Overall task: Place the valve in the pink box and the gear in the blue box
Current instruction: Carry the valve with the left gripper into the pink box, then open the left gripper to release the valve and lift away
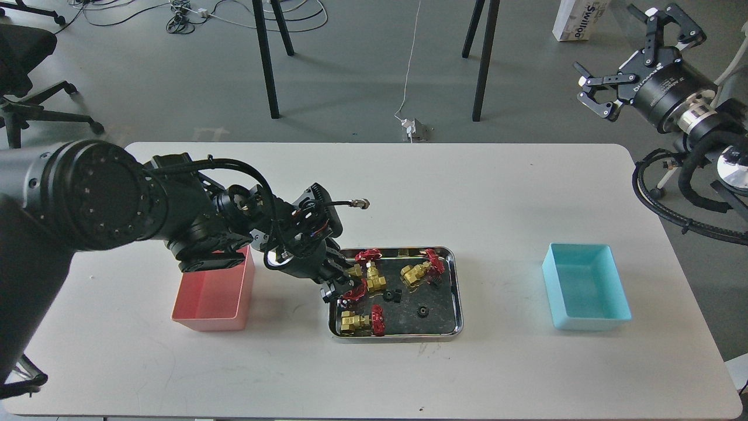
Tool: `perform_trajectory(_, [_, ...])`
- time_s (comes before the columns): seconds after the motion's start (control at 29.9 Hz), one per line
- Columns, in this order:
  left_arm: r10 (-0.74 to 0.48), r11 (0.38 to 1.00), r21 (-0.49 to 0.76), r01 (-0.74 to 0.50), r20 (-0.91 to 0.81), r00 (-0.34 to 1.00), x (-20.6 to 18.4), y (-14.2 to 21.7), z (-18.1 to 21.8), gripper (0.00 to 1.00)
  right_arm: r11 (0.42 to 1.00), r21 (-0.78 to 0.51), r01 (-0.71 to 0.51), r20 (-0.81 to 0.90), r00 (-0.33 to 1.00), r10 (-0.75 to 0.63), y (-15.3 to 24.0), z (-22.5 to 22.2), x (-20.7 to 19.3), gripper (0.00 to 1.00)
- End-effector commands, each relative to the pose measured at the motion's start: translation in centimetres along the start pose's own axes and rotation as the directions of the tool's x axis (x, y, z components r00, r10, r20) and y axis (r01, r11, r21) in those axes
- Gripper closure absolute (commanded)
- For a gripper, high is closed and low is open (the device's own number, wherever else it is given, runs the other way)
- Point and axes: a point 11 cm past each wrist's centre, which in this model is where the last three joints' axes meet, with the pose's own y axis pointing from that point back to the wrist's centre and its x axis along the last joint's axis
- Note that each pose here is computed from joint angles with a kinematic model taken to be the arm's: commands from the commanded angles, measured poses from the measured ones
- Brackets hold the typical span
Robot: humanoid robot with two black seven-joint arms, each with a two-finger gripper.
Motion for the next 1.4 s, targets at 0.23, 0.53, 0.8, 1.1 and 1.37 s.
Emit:
perform_trajectory(0.23, [0.071,0.996,0.055,-0.068,-0.044,0.997,2.3,8.2,-1.8,0.93,1.0,0.026,0.006,0.002,1.0,-0.006,-0.5,-1.1,-1.0,0.0])
perform_trajectory(0.53, [0.202,0.976,0.12,-0.184,-0.158,0.967,-3.1,17.7,-2.2,0.93,0.978,0.173,-0.12,-0.029,0.992,0.127,-4.5,-8.9,-5.3,0.0])
perform_trajectory(0.8, [0.158,0.979,0.171,-0.106,-0.322,0.933,-12.7,17.7,-2.5,0.92,0.985,0.141,-0.097,-0.004,0.995,0.098,-5.9,-6.9,-6.4,0.0])
perform_trajectory(1.1, [0.132,0.972,0.232,-0.048,-0.366,0.921,-16.6,16.9,-4.4,0.92,0.988,0.12,-0.095,0.004,0.995,0.095,-5.9,-5.6,-6.3,0.0])
perform_trajectory(1.37, [0.062,0.974,0.225,0.024,-0.366,0.929,-19.1,14.0,-5.2,0.92,0.985,0.116,-0.124,0.01,0.992,0.124,-5.2,-5.1,-4.8,0.0])
